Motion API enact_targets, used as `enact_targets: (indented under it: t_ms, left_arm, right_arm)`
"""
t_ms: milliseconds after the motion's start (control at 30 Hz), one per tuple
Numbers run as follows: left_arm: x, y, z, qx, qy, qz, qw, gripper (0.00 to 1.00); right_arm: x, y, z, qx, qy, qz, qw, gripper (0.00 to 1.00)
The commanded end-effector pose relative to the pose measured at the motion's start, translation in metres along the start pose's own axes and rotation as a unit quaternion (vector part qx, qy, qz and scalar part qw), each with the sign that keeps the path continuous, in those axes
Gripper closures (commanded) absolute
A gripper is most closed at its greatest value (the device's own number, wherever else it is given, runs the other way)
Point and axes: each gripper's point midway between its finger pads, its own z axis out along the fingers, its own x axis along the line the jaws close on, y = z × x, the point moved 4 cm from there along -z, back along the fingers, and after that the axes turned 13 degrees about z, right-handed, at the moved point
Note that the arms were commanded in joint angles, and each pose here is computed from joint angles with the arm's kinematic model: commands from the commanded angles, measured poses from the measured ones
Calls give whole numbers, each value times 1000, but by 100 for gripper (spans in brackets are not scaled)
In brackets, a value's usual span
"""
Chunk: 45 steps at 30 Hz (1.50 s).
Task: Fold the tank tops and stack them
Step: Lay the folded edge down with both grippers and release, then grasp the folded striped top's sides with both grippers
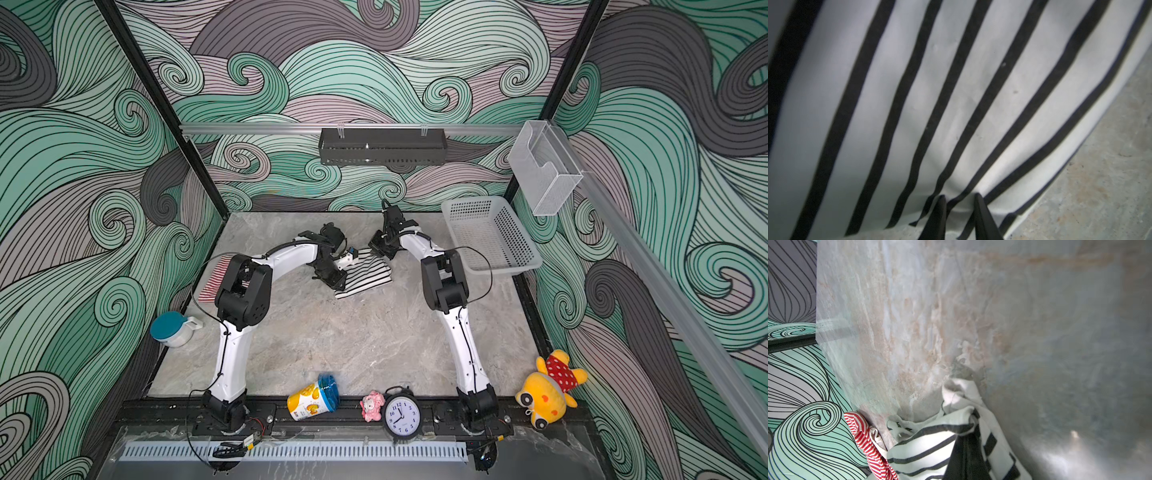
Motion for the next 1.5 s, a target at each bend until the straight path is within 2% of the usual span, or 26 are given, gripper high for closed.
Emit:
enact_targets:
  t_ms: [0, 133, 267, 533, 767, 1033, 1200, 1333, 1467]
  left_arm:
    - [6, -21, 10, 66, 25, -1, 997, 76]
    - [10, -25, 2, 70, 49, 14, 996, 76]
    - [17, -29, -4, 77, 75, 22, 994, 76]
    - [31, -35, -12, 79, 102, 20, 991, 76]
    - [37, -39, -17, 77, 104, 11, 992, 76]
    - [35, -42, -27, 48, 59, -20, 997, 76]
    - [27, -37, -61, 3, 40, -28, 999, 73]
    - [30, -34, -85, -32, 46, -45, 997, 67]
    - [45, -34, -86, -49, 43, -78, 995, 59]
  right_arm:
    - [12, -24, -26, -11, 16, -27, 999, 89]
    - [12, -53, -47, -11, 34, -48, 998, 85]
    - [5, -73, -52, 1, 37, -55, 998, 83]
    - [-39, -89, -27, 32, 5, -42, 999, 84]
    - [-72, -107, -25, 47, -16, -25, 998, 85]
    - [-115, -137, -20, 60, -34, 0, 998, 86]
    - [-107, -145, -37, 56, -23, -14, 998, 86]
    - [-83, -143, -59, 40, -2, -30, 999, 84]
    - [-64, -137, -70, 28, 3, -41, 999, 79]
